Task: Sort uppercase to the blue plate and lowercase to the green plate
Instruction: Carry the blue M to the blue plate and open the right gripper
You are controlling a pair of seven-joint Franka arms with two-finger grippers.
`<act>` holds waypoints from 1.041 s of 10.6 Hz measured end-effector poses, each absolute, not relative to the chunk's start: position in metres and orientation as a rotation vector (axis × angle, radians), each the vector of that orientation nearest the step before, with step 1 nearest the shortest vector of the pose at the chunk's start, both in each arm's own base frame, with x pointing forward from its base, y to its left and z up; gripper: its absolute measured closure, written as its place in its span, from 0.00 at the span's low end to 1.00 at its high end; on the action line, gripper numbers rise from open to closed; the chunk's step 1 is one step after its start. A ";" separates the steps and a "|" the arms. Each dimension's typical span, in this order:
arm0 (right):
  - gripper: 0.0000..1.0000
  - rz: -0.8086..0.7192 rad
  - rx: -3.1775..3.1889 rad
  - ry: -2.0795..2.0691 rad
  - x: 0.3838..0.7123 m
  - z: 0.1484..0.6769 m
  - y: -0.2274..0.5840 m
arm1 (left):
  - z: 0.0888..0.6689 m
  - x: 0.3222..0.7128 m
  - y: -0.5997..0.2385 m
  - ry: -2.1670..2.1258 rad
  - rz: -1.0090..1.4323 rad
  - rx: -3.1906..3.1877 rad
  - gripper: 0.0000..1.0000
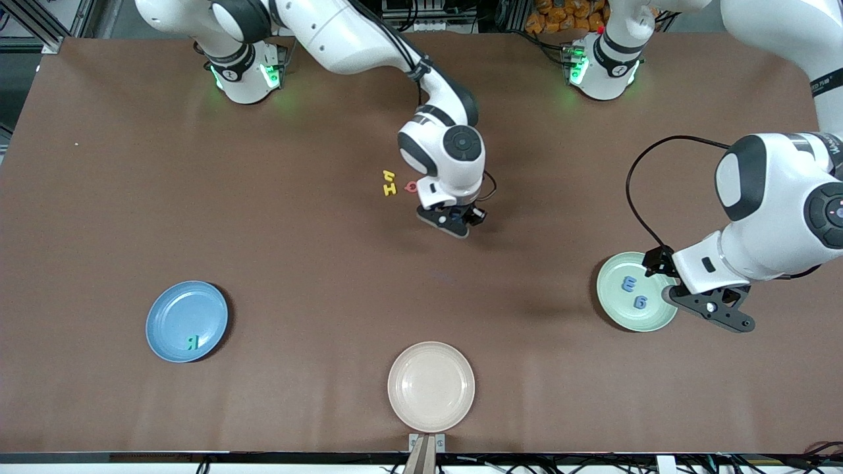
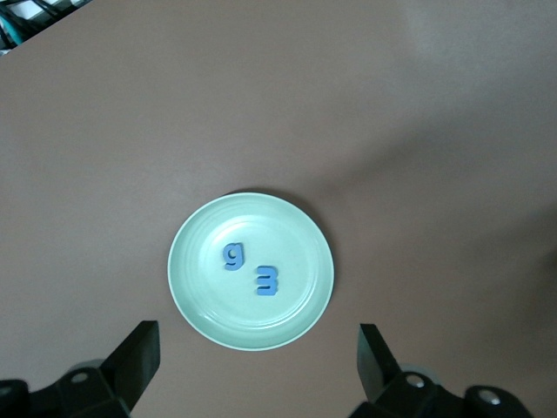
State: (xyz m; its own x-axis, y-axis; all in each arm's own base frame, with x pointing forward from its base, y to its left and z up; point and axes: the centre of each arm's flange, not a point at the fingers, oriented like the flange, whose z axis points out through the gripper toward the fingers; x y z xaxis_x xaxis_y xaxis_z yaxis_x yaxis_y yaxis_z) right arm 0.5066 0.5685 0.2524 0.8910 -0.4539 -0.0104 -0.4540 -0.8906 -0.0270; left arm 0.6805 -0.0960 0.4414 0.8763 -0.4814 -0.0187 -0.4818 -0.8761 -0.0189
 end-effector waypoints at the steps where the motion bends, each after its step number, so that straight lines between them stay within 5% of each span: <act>1: 0.61 0.017 -3.050 0.662 0.544 0.273 0.528 | 0.440 0.679 -0.107 0.799 0.026 -3.021 0.00; 5: 0.61 0.069 -3.175 0.277 0.656 0.292 0.297 | 0.426 0.656 -0.203 1.002 0.060 -3.027 0.00; 11: 0.61 0.106 -3.235 -0.363 0.704 0.288 0.094 | 0.397 0.566 -0.405 1.397 0.056 -2.915 0.00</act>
State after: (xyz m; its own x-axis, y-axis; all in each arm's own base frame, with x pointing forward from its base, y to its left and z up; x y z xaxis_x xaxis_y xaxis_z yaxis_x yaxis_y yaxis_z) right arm 0.7036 0.0941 0.2885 0.9731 0.2170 -0.0771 0.2245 -0.9686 0.1073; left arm 0.5664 -0.4047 0.3965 0.6269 -0.7790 0.0083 -0.7759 -0.6233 0.0970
